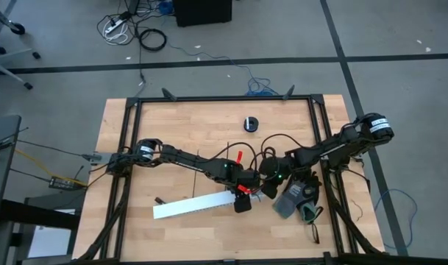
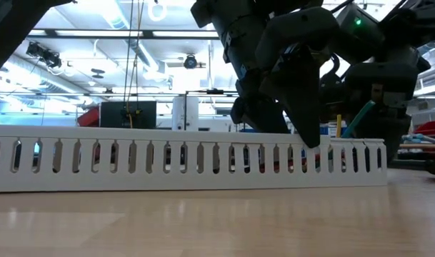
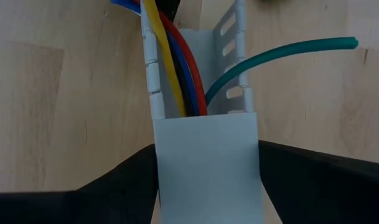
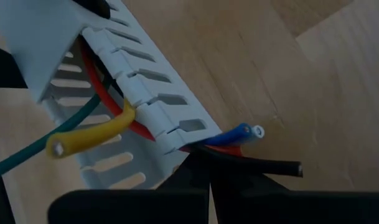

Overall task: Ziptie cables
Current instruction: Close the white cable duct

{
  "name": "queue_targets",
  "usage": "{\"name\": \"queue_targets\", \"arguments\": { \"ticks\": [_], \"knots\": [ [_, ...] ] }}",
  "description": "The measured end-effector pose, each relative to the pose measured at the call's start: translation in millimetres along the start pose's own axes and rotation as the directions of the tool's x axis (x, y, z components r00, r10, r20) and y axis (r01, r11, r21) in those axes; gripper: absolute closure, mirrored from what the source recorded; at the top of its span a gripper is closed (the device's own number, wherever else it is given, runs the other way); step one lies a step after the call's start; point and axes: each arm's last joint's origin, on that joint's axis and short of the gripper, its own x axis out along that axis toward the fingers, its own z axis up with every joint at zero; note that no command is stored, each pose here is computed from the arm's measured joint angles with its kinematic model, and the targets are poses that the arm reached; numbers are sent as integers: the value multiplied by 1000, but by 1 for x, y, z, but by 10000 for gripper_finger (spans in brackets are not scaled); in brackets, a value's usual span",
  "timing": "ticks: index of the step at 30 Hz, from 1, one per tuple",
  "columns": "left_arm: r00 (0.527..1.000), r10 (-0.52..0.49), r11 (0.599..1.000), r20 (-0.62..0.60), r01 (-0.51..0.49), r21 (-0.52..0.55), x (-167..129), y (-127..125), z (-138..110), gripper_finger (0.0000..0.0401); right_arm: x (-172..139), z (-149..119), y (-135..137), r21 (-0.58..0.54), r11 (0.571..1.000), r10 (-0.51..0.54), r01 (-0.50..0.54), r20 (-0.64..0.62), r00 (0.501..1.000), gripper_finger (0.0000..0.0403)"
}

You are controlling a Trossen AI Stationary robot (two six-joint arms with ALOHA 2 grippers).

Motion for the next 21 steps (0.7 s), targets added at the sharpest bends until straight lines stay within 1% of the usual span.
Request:
{"name": "queue_targets", "arguments": {
  "ticks": [5,13,21],
  "knots": [
    [1000,-24,1000,-1,24,-3,6,1,0,169,1,-2,2,6,1000,-6,6,10,1000,402],
    [999,-42,999,7,42,-3,8,4,2,169,1,-6,6,8,1000,-12,12,20,1000,402],
    [999,-48,999,11,48,-4,8,5,3,169,1,-5,7,-3,1000,7,-7,14,1000,402]
  ]
}}
